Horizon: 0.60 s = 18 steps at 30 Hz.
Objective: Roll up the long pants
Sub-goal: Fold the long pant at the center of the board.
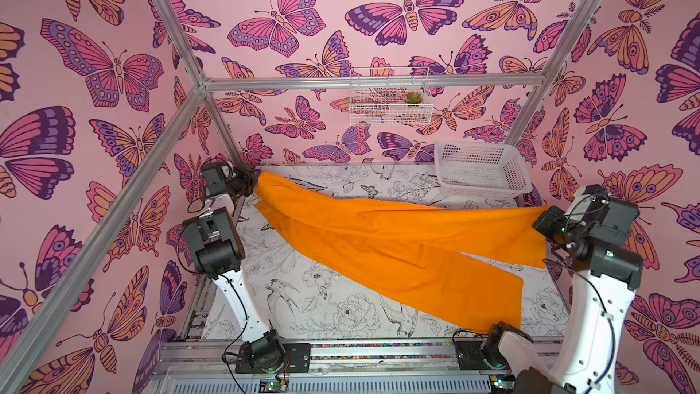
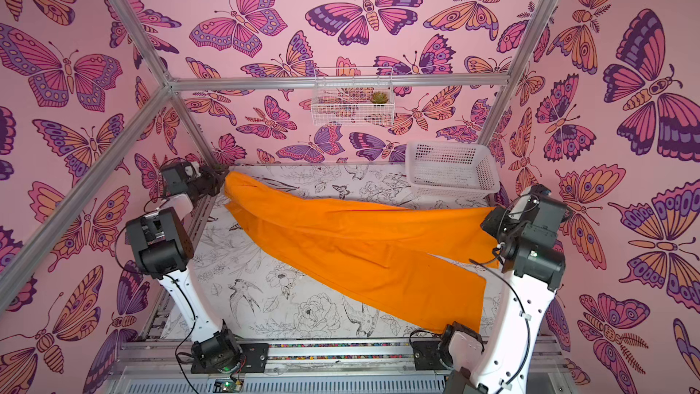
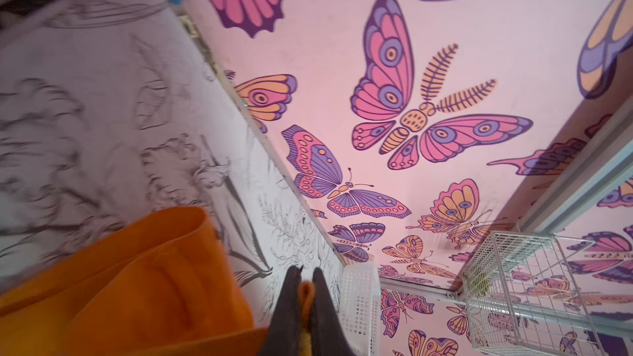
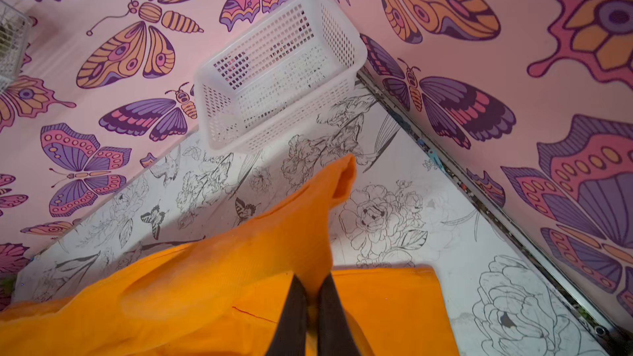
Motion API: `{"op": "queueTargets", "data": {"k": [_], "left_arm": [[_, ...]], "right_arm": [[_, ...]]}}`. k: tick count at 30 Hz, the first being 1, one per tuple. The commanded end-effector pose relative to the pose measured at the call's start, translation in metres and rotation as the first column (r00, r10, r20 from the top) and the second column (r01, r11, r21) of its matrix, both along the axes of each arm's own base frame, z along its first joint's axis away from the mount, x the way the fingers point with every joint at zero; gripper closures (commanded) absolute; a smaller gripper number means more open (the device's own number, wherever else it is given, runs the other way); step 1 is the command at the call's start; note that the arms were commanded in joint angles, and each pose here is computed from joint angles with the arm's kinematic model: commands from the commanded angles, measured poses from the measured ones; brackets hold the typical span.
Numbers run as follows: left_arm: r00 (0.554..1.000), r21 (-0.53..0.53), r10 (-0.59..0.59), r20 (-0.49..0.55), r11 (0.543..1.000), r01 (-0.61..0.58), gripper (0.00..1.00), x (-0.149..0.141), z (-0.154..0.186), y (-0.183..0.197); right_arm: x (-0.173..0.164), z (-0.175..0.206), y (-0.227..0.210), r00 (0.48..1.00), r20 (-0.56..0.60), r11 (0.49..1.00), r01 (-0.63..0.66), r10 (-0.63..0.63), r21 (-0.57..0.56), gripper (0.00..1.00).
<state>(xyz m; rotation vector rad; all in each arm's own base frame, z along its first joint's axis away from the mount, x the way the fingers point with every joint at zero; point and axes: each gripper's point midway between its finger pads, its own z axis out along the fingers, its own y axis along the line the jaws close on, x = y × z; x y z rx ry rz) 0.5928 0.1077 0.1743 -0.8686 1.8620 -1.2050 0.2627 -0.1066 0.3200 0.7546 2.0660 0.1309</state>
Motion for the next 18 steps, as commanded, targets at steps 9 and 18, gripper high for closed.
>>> {"op": "queueTargets", "data": {"k": [9, 18], "left_arm": [[0.965, -0.068, -0.112, 0.238, 0.989, 0.131, 1.00, 0.095, 0.104, -0.102], [0.888, -0.225, 0.023, 0.460, 0.970, 0.091, 1.00, 0.068, 0.130, -0.040]], "right_arm": [[0.020, 0.055, -0.082, 0.970, 0.148, 0.981, 0.190, -0.193, 0.037, 1.00], [-0.012, 0.087, 0.011, 0.938, 0.324, 0.992, -0.099, 0.120, -0.082, 0.99]]}}
